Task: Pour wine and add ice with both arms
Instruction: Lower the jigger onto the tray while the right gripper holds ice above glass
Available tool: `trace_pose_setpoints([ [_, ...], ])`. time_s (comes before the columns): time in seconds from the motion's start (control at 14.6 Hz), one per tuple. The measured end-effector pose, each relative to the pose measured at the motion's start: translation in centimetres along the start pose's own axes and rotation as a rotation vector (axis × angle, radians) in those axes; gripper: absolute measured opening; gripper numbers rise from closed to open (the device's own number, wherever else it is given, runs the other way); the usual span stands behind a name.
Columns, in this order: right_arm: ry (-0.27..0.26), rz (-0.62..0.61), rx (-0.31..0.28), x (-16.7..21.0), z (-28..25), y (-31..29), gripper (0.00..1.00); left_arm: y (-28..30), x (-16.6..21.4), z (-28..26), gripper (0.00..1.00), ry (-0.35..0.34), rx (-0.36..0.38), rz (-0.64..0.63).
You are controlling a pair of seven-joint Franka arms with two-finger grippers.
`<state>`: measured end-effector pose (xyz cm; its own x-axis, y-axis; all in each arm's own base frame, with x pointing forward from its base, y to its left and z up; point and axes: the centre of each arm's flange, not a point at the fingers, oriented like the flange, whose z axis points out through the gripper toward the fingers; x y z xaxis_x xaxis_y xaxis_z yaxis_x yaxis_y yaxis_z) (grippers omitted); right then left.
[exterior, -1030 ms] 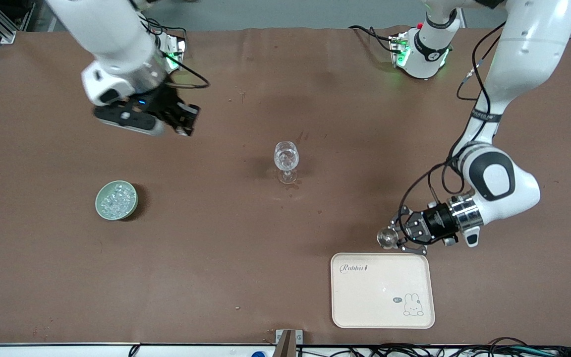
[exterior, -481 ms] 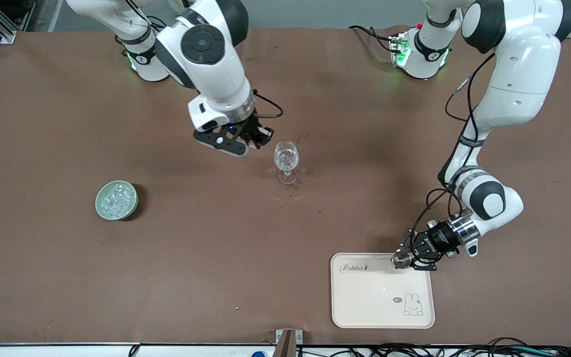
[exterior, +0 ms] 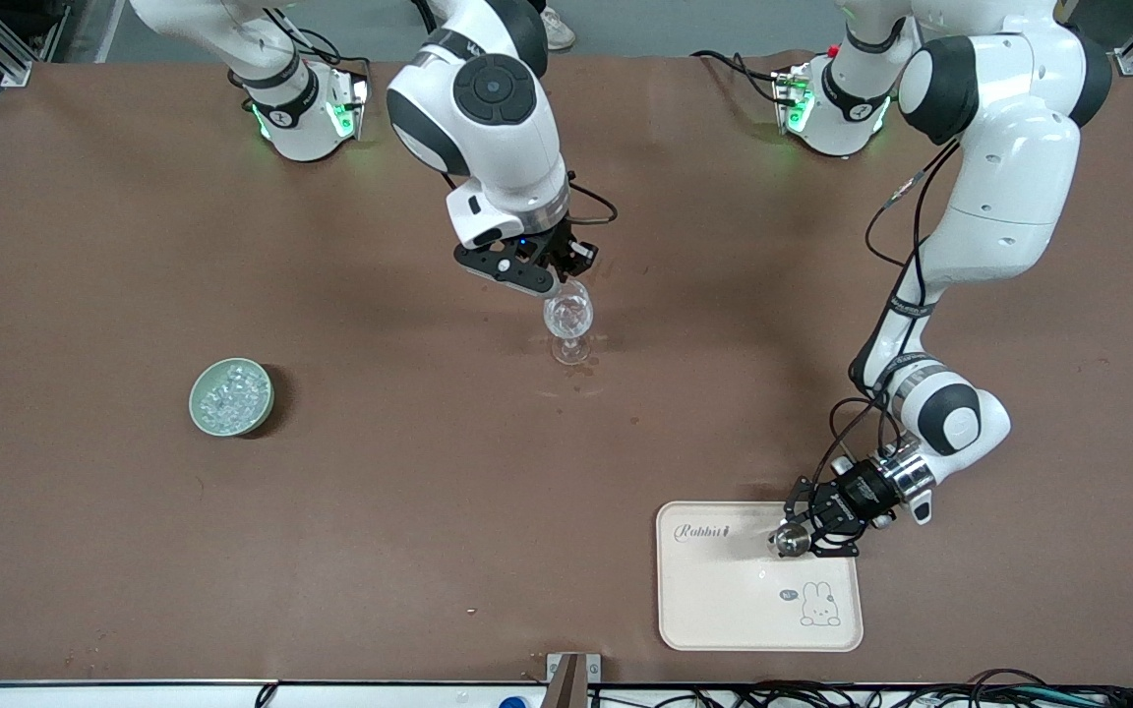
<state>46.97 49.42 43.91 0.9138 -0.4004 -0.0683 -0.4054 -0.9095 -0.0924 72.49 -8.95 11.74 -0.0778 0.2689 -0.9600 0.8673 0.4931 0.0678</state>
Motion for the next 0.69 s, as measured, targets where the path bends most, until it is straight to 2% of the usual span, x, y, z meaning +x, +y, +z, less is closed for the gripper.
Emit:
trace_pose_setpoints([
  [0.34, 0.011, -0.01, -0.008, 1.3, 2.4, -0.8, 0.25, 0.1, 1.2, -0.2, 0.25, 0.007, -0.007, -0.011],
  [0.55, 0.013, -0.017, -0.015, 1.4, 3.2, -1.0, 0.25, 1.6, 1.0, -1.5, 0.49, 0.018, -0.028, 0.011],
  [0.69, 0.013, -0.022, -0.018, 1.1, 3.3, -1.1, 0.25, 2.4, 0.9, -2.6, 0.69, 0.026, -0.041, 0.021],
])
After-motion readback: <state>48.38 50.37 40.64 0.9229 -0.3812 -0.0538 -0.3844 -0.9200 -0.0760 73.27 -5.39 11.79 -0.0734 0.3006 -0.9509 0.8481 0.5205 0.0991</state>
